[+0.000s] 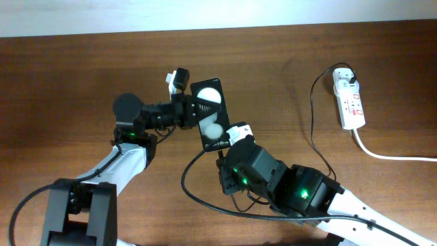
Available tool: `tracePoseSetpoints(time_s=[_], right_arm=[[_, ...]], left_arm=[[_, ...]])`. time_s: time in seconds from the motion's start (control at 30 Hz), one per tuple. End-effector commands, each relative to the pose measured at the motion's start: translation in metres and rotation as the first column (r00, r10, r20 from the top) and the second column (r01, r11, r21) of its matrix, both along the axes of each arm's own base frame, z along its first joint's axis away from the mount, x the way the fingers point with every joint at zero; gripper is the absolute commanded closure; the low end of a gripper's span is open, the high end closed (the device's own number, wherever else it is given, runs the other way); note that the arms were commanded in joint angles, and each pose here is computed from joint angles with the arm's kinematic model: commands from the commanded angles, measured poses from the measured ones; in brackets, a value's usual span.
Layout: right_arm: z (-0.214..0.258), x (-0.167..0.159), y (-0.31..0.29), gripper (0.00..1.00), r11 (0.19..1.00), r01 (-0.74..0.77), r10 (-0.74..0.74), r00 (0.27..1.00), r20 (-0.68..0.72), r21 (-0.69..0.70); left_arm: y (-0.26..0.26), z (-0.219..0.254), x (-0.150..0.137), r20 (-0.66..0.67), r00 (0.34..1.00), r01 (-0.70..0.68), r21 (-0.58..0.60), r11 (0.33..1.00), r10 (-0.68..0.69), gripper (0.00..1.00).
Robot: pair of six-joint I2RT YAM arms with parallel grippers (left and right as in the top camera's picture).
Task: Plug charger to phone and switch on socket
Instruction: 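Insert the cable plug into the phone's bottom port with the right gripper, then lower the plugged phone onto the table with the left gripper and release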
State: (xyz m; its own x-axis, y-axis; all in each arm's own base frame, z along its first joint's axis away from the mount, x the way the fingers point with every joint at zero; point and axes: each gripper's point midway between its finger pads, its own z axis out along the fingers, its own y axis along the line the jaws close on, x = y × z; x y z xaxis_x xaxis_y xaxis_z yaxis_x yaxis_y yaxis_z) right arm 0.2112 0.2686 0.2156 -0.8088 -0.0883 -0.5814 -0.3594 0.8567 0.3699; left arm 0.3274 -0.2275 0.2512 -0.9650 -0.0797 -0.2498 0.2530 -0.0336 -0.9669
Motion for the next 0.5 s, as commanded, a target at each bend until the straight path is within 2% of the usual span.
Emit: tracePoseSetpoints(time_s=[0.0,0.13,0.3,0.33,0.37,0.47], right_arm=[[0.007,0.007,0.002,0.96,1.0,0.013,-0.014,0.999,0.046,0.006],[0.028,0.018,0.017,0.96,0.997,-0.013,0.003,0.991,0.132,0.079],[0.057,0.029,0.016,0.94,0.995,0.011,-0.032,0.978,0.206,0.101],[0.057,0.028,0.014,0.86,0.996,0.011,-0.03,0.979,0.202,0.092],[0.051,0.024,0.009,0.72,0.998,0.013,-0.024,0.983,0.183,0.065],[0.051,0.012,-0.009,0.47,0.999,0.014,-0.019,0.987,0.161,0.034]], left_arm=[[-0.002,0.003,-0.012,0.043,0.997,0.057,0.01,0.998,-0.057,1.0],[-0.013,0.001,-0.03,0.047,0.987,0.151,0.024,0.988,-0.152,1.0],[-0.012,-0.005,-0.049,0.081,0.964,0.251,0.05,0.967,-0.255,1.0],[-0.012,-0.005,-0.049,0.08,0.964,0.25,0.05,0.967,-0.254,1.0],[-0.012,-0.005,-0.048,0.082,0.965,0.245,0.049,0.968,-0.249,1.0],[-0.014,-0.002,-0.037,0.125,0.975,0.178,0.036,0.983,-0.181,1.0]])
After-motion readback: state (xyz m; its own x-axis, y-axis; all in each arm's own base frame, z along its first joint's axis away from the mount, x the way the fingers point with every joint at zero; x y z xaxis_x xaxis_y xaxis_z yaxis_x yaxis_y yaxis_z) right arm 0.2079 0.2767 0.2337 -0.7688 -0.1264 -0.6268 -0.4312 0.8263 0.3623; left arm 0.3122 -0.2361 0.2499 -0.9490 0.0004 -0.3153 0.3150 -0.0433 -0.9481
